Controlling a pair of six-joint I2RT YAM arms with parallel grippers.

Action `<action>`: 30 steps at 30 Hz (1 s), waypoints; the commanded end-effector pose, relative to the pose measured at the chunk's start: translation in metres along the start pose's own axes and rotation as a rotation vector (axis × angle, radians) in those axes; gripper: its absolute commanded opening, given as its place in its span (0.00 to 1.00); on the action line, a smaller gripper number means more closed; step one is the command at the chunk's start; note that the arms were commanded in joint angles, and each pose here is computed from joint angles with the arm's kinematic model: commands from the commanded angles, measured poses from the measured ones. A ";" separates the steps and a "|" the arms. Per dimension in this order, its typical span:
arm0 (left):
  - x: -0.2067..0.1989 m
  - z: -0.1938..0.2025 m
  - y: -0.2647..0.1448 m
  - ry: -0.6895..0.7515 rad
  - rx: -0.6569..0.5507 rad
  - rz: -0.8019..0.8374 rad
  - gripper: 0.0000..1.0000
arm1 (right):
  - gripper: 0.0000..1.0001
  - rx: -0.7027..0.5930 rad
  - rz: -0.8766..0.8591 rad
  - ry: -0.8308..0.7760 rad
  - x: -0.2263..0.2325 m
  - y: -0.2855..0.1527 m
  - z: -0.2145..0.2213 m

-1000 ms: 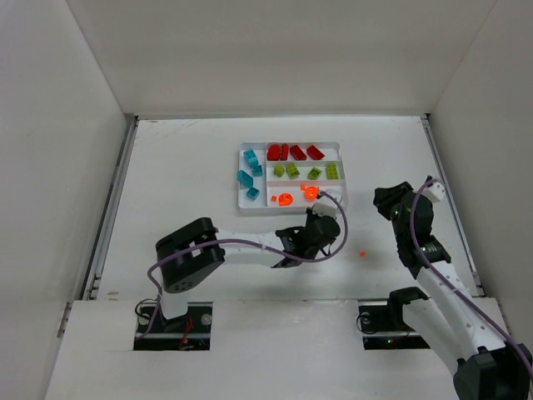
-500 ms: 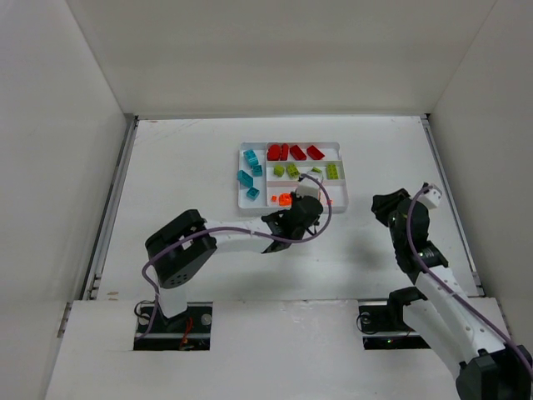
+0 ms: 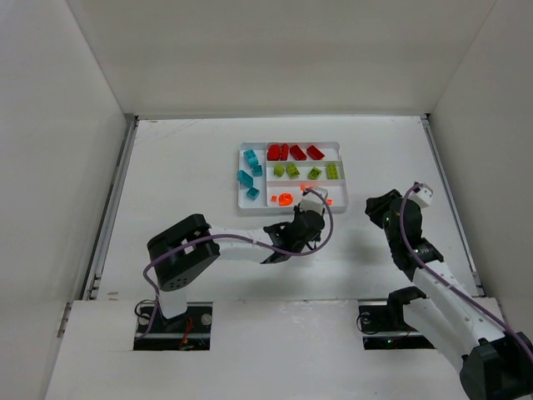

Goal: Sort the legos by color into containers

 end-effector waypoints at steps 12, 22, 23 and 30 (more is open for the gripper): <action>0.118 -0.065 -0.081 -0.219 -0.222 -0.177 1.00 | 0.53 -0.063 -0.086 -0.004 0.019 -0.012 -0.016; 0.226 -0.041 -0.156 -0.515 -0.269 -0.437 1.00 | 1.00 -0.073 -0.099 -0.045 0.027 -0.026 -0.010; 0.238 -0.039 -0.165 -0.557 -0.284 -0.478 1.00 | 1.00 -0.079 -0.087 -0.050 0.025 -0.028 -0.011; 0.289 -0.004 -0.207 -0.723 -0.285 -0.675 1.00 | 1.00 -0.116 -0.048 -0.049 0.008 -0.038 -0.014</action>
Point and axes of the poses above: each gripper's point midway between its finger pads, its own y axis out along the fingers, its own x axis along the line the jaws close on, z = x × y, the point moved 3 cm from there along -y, back along the fingers, and after that the axes turned 1 degree about y, right-handed, at the moved point
